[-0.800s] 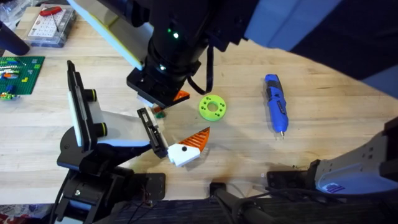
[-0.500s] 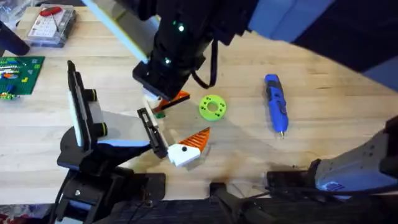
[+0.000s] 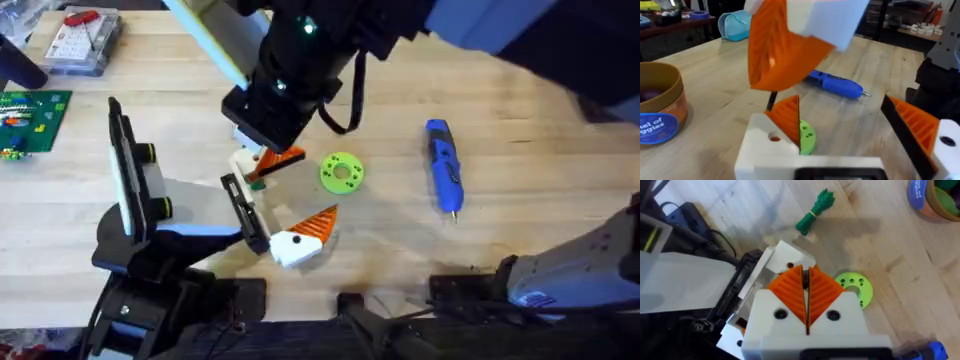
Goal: Pick up the gripper from the table and insert it into the empty holder that is missing its gripper. Then pick up a screw, insert it into the mounting hole, and use the screwdriver to tighten it. Finally, clean up the table by picking up the vegetable and placing it into the bucket.
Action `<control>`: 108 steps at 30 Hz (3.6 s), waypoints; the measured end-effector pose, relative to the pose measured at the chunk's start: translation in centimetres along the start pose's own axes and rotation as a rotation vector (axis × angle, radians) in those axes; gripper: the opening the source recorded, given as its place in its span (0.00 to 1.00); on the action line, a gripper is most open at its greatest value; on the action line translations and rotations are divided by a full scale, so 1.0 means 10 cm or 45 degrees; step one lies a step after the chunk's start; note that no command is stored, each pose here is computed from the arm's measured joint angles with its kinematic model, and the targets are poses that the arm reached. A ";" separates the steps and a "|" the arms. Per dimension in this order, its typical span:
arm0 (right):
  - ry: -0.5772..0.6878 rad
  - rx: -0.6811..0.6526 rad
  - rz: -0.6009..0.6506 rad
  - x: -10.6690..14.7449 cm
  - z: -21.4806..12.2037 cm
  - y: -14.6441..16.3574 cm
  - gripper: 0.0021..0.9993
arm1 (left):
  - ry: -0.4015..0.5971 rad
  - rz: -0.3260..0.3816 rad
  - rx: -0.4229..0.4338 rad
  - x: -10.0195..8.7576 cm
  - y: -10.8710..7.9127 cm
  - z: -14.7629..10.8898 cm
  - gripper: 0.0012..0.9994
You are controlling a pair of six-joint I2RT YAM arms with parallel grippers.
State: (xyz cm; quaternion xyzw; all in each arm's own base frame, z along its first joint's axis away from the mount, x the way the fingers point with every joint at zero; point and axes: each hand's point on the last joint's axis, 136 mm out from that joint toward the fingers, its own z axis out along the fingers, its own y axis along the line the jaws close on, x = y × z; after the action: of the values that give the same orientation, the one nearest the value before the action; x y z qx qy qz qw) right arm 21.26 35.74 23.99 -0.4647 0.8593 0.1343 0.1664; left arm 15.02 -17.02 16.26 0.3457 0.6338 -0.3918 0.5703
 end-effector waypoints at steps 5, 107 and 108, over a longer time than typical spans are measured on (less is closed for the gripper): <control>-0.003 -0.027 -0.018 -0.01 0.00 0.07 0.01 | 0.000 0.000 0.000 0.00 0.00 0.00 0.99; 0.018 -0.047 -0.047 -0.03 0.15 0.17 0.01 | 0.000 0.000 0.000 0.00 0.00 0.00 0.99; 0.018 -0.047 -0.047 -0.03 0.15 0.17 0.01 | 0.000 0.000 0.000 0.00 0.00 0.00 0.99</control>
State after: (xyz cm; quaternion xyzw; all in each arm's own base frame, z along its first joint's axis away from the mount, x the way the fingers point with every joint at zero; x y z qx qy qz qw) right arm 20.19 37.42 22.89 -0.4842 0.8491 0.1438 0.1542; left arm 15.02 -17.02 16.26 0.3457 0.6338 -0.3918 0.5703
